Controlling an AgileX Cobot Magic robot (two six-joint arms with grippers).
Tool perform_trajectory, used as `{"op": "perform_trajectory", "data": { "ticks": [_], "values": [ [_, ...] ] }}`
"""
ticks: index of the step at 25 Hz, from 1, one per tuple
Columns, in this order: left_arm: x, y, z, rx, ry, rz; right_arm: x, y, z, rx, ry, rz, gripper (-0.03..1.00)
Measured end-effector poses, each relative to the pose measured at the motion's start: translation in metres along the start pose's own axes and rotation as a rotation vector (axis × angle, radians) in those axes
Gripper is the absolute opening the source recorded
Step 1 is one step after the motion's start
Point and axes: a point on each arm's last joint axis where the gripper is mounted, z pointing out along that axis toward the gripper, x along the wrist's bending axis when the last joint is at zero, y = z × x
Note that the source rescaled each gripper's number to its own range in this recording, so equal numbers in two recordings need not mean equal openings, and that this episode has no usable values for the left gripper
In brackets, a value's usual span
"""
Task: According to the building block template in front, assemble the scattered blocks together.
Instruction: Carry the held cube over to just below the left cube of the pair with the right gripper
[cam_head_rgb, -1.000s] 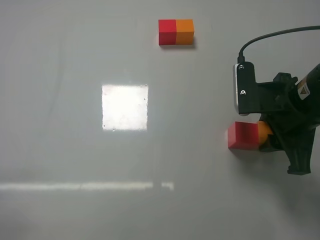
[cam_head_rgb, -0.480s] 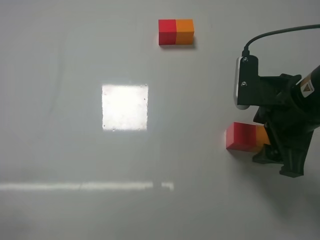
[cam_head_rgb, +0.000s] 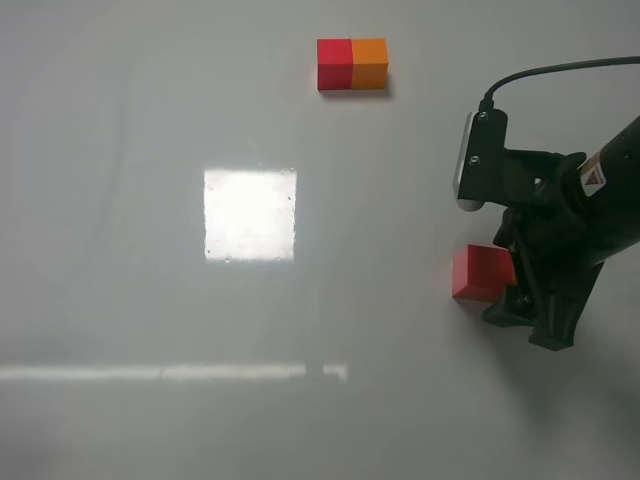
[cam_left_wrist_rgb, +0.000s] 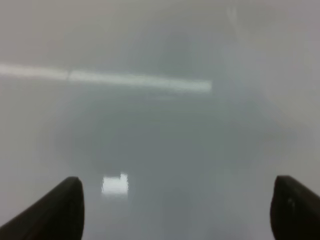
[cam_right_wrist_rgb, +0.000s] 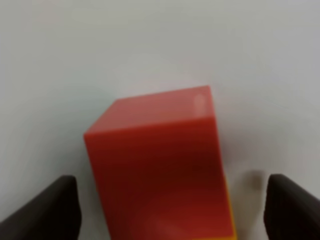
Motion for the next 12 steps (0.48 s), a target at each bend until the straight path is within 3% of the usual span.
{"op": "perform_trajectory", "data": {
  "ticks": [5, 12],
  "values": [
    [0.0, 0.0, 0.0, 0.0, 0.0, 0.0, -0.0029, -0.0017, 0.0022, 0.028, -0.029, -0.007, 0.69],
    [0.0, 0.0, 0.0, 0.0, 0.0, 0.0, -0.0038, -0.0018, 0.0022, 0.028, -0.039, 0.019, 0.51]
  ]
}}
